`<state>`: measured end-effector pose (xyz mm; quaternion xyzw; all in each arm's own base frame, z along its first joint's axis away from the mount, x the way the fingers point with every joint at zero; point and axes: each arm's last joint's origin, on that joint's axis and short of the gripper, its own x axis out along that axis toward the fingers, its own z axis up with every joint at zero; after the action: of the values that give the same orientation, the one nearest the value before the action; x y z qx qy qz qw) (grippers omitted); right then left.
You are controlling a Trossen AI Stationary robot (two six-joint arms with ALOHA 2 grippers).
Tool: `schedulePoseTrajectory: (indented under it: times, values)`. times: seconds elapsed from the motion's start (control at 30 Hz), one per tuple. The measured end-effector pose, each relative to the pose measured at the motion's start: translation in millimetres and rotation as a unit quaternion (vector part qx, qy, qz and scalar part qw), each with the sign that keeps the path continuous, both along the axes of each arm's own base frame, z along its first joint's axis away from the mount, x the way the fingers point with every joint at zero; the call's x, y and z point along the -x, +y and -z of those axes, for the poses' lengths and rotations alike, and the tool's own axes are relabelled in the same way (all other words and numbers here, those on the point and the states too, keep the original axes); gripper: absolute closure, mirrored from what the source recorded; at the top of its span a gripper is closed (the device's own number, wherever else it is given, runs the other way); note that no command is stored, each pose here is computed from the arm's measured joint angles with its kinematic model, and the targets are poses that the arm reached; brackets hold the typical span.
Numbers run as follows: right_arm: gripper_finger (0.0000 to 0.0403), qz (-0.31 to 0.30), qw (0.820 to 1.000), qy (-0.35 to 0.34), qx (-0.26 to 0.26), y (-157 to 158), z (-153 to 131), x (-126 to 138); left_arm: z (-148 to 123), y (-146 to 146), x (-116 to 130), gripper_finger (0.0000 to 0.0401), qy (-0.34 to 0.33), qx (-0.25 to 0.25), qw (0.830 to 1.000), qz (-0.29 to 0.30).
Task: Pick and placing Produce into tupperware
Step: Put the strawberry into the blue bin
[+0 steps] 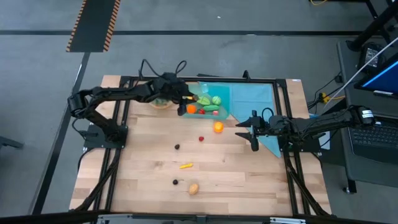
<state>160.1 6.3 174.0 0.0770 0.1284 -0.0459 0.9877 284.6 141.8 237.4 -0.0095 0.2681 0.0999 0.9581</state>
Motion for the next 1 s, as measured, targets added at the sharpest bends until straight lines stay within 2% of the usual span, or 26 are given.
schedulePoseTrajectory:
  times: [0.27, 0.6, 1.0]
  values:
    - [0.0201, 0.001, 1.0, 0.003, -0.004, 0, 1, 0, -13, 7, -11, 0.0288, 0.083, 0.007, 0.996, 0.002]
    - [0.0201, 0.004, 1.0, 0.017, -0.01, 0, 4, -1, -5, 18, -28, 0.0288, 0.171, 0.029, 0.985, 0.009]
    - [0.0201, 0.004, 1.0, 0.02, -0.01, 0, 5, -1, -13, 21, -33, 0.029, 0.182, 0.024, 0.983, 0.011]
